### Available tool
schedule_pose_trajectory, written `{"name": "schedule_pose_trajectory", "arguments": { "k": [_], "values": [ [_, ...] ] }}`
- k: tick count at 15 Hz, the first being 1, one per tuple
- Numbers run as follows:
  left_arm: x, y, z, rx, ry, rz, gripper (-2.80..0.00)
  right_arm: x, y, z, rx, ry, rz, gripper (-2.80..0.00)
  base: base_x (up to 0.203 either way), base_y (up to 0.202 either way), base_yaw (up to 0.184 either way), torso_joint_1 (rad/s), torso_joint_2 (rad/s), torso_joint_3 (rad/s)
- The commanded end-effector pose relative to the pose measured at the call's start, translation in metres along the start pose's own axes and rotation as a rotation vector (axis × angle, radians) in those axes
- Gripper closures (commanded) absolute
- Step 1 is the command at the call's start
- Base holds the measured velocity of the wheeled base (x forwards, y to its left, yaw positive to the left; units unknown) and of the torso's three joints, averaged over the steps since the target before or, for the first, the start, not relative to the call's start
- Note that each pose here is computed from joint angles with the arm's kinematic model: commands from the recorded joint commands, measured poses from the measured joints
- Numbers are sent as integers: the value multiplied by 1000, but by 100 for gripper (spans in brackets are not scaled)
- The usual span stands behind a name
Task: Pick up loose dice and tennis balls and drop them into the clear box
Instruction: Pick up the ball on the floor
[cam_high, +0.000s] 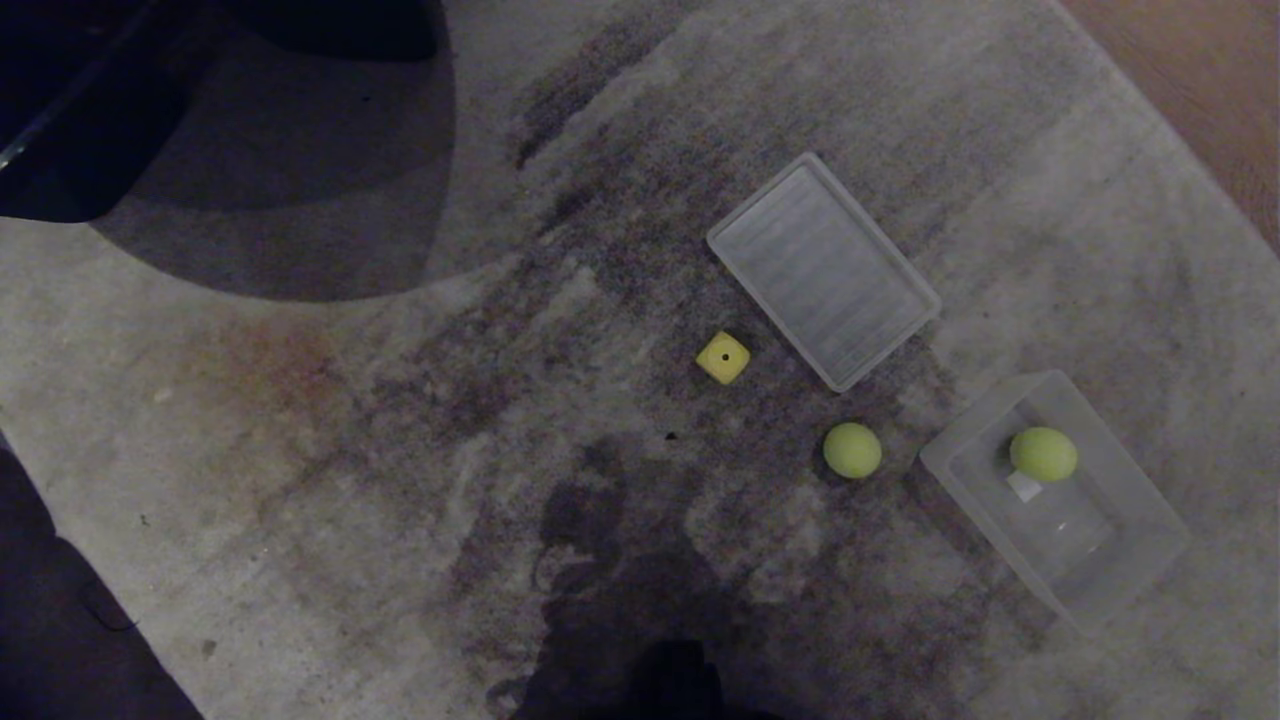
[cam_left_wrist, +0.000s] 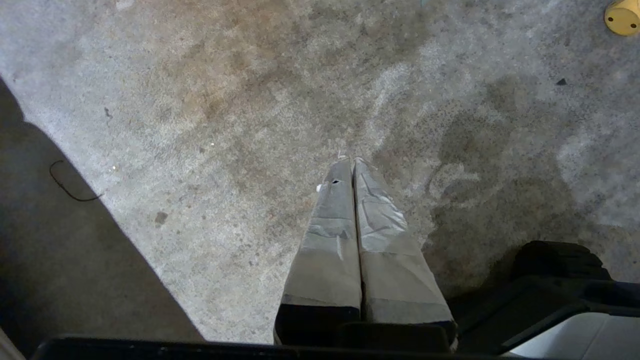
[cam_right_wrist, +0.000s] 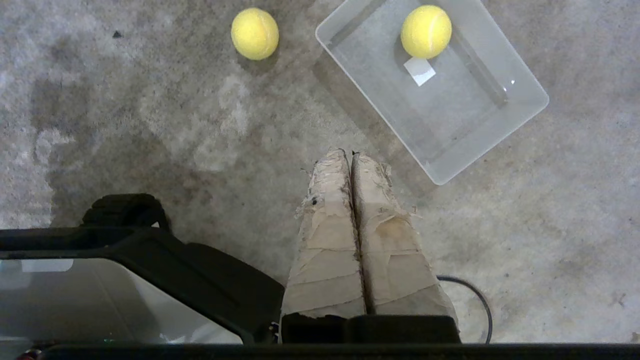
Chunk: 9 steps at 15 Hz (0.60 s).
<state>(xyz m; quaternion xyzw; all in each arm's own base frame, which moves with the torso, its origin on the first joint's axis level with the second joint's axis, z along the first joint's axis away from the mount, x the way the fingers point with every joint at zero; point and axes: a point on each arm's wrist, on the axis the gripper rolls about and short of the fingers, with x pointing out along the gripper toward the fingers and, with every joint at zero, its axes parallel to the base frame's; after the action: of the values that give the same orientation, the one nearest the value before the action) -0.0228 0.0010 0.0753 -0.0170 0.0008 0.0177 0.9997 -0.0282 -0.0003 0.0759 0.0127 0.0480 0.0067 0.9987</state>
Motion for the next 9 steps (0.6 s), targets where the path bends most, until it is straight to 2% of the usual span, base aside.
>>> {"name": "schedule_pose_trajectory", "arguments": {
  "k": [1, 9],
  "values": [
    [0, 0, 0, -4, 1, 2, 0, 0, 0, 0, 0, 4, 1, 0, 0, 0, 0, 0, 0, 0],
    [0, 0, 0, -9, 1, 3, 0, 0, 0, 0, -1, 4, 2, 0, 0, 0, 0, 0, 0, 0]
  ]
}}
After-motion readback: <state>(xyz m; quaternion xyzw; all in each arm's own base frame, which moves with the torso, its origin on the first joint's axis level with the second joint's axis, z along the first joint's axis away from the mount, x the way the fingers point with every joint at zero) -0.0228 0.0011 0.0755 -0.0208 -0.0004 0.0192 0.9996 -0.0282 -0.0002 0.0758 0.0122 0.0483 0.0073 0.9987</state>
